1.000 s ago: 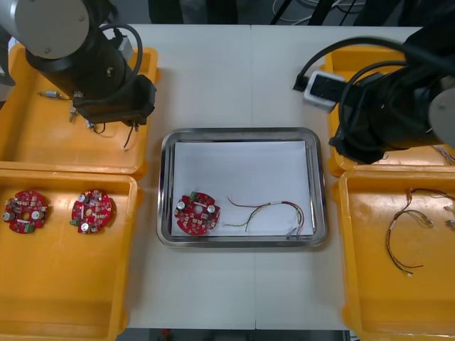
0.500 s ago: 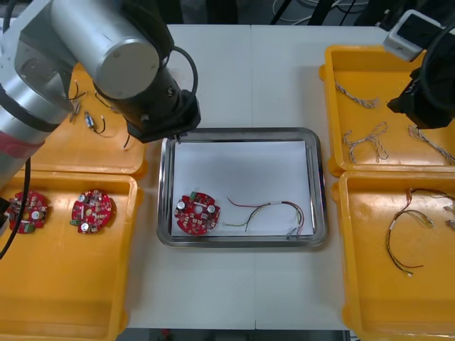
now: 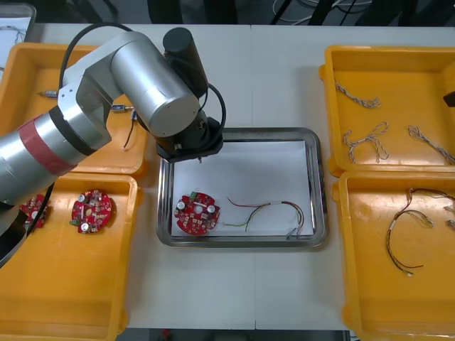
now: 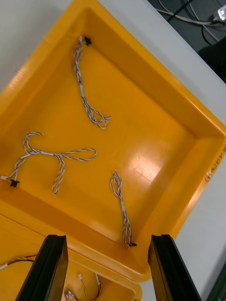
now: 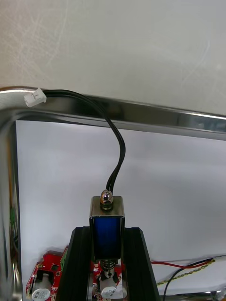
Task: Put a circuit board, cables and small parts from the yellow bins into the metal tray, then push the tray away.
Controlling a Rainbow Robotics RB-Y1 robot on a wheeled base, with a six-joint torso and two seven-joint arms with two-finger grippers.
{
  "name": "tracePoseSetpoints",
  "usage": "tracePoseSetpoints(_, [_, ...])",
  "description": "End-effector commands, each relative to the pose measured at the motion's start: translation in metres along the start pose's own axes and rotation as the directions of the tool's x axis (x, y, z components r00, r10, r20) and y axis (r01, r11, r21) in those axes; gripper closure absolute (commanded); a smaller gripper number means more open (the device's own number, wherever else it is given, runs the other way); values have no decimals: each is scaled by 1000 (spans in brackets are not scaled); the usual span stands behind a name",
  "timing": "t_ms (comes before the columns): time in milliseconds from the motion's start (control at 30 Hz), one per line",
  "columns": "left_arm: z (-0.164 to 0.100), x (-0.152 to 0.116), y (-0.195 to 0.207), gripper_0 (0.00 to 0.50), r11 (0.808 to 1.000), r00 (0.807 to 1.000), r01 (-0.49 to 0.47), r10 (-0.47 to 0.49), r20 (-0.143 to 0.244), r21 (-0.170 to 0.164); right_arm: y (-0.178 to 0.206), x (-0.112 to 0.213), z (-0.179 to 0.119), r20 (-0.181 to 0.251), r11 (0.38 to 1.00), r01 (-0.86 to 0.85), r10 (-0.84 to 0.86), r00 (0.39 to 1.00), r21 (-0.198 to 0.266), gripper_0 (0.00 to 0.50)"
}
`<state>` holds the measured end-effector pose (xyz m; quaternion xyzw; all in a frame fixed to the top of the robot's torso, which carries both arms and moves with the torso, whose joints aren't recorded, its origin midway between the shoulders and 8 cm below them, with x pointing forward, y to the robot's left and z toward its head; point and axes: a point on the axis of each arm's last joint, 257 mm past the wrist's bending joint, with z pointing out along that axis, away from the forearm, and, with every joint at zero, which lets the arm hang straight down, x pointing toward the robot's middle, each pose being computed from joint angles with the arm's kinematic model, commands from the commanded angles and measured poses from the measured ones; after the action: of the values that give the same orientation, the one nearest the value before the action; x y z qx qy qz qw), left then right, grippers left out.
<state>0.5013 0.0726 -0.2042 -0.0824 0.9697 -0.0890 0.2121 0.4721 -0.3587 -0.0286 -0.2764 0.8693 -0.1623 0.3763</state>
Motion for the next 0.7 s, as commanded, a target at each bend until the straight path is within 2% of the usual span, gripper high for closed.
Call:
tracePoseSetpoints(33, [-6, -1, -25, 500, 991, 991, -130, 129, 36, 11, -40, 27, -5, -54, 992, -105, 109, 993, 71, 0])
tracePoseSetpoints(167, [6, 6, -16, 499, 990, 990, -139, 140, 16, -19, -52, 46, 3, -102, 985, -160, 166, 981, 68, 0])
tracePoseSetpoints(267, [17, 8, -11, 499, 989, 989, -144, 144, 15, -32, -58, 60, 9, -139, 978, -199, 206, 969, 66, 0])
tracePoseSetpoints(433, [28, 6, -7, 499, 991, 991, -131, 132, 16, -35, -66, 75, 15, -181, 970, -232, 242, 953, 71, 0])
tracePoseSetpoints(633, [31, 7, -5, 497, 990, 991, -134, 135, 14, -39, -64, 79, 32, -225, 956, -294, 290, 930, 16, 0])
tracePoseSetpoints(667, [32, 8, -5, 428, 991, 991, -132, 132, 12, -39, -65, 74, 35, -227, 952, -306, 299, 927, 3, 0])
tracePoseSetpoints(700, [32, 7, -4, 271, 990, 991, -133, 133, 12, -40, -63, 69, 38, -230, 948, -317, 305, 924, -13, 0])
